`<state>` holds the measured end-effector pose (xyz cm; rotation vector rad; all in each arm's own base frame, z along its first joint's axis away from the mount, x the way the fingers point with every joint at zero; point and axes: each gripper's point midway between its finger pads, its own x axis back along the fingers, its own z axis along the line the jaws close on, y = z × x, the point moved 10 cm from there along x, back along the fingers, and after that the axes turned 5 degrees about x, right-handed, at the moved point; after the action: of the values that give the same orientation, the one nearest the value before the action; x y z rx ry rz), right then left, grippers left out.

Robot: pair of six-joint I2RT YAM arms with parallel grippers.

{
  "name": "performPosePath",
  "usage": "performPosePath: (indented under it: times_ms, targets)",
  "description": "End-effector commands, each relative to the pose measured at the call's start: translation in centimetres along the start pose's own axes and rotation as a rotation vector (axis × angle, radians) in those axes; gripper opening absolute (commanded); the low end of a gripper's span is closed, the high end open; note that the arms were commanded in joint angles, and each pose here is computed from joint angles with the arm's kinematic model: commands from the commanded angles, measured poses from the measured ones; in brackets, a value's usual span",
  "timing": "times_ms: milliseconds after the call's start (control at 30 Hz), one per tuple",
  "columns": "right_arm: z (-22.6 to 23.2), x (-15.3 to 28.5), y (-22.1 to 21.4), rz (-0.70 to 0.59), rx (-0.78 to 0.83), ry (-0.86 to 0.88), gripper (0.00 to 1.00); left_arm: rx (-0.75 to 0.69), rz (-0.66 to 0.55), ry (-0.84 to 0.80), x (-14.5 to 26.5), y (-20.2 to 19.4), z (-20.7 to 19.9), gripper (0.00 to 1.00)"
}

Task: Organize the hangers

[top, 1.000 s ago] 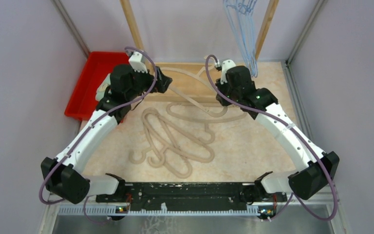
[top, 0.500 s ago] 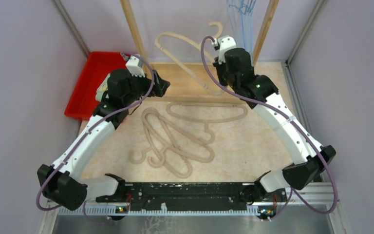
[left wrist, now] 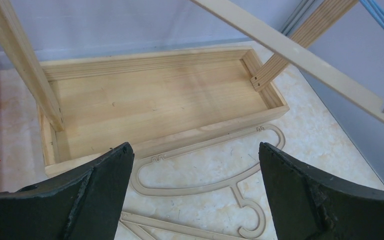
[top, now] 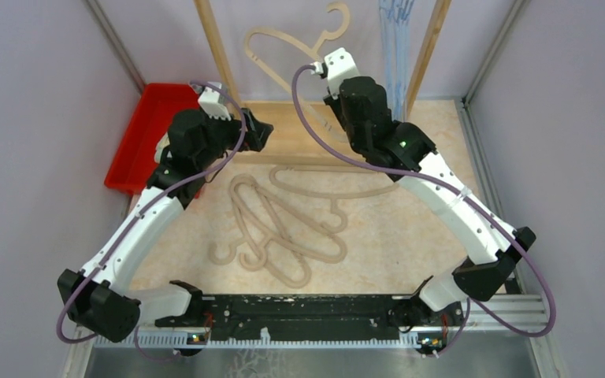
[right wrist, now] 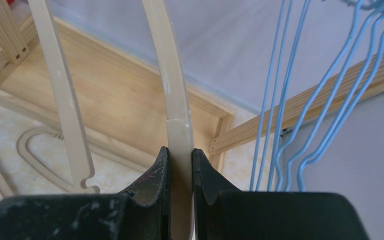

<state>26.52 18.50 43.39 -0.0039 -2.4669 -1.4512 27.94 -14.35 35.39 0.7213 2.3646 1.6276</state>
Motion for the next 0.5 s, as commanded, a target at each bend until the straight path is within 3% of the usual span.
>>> performPosePath:
  times_ms: [0, 467]
  targets:
    - [-2.2, 2.3, 3.2, -0.102, -0.009, -0.164, 0.00, -0.014, -0.009, -0.008, -0.8, -0.1, 0.3, 1.00]
    - [-4.4, 4.0, 5.2, -0.171, 0.054, -0.407, 0.00, -0.026, 0.021, -0.005, -1.9, -1.1, 0.8, 1.00]
